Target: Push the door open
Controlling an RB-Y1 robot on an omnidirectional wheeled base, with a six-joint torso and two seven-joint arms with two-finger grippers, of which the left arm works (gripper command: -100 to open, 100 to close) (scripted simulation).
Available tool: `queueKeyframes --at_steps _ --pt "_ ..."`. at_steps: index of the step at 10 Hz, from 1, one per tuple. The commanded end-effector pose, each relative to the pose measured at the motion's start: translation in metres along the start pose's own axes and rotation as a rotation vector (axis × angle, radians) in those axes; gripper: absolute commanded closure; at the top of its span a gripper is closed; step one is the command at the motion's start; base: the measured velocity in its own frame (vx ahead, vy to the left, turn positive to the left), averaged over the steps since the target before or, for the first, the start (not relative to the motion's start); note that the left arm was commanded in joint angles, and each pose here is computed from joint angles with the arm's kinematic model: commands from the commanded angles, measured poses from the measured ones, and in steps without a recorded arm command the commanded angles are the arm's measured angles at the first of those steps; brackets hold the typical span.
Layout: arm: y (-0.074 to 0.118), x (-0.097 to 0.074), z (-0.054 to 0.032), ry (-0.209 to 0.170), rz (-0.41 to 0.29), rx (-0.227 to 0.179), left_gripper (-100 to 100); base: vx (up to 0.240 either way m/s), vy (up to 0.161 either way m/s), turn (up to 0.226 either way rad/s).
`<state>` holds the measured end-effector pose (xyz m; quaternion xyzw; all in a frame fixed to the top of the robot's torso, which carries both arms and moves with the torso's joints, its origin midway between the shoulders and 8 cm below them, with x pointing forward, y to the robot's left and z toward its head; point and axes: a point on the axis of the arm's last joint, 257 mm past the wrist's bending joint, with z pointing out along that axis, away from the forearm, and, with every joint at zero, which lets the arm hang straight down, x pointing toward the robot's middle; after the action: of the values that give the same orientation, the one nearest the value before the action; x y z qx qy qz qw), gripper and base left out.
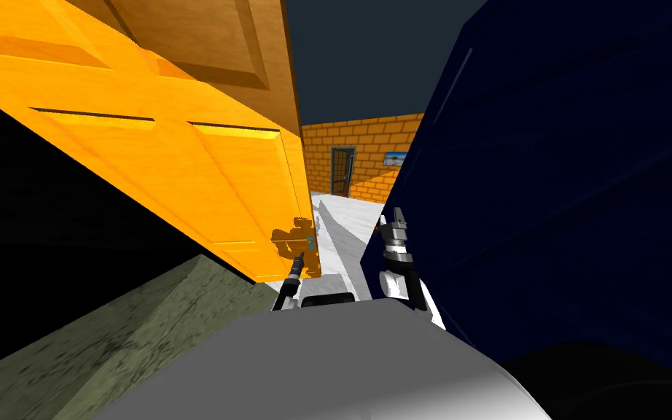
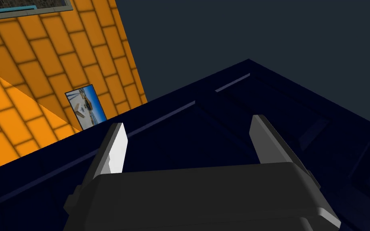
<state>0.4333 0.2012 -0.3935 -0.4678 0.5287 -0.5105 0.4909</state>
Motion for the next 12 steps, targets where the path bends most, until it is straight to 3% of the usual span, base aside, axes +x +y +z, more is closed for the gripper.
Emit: queueKeyframes --at_steps 1,4,12 --pt "-0.001 0.003 0.0010 -0.006 -0.015 -0.002 -100 -0.238 -0.047 0.090" --pt "-0.002 0.007 0.0021 -0.011 -0.029 -0.003 -100 -0.191 -0.064 0.050" --pt "-0.002 -0.005 0.0005 -0.033 -0.020 0.009 -100 0.195 -0.018 -0.026"
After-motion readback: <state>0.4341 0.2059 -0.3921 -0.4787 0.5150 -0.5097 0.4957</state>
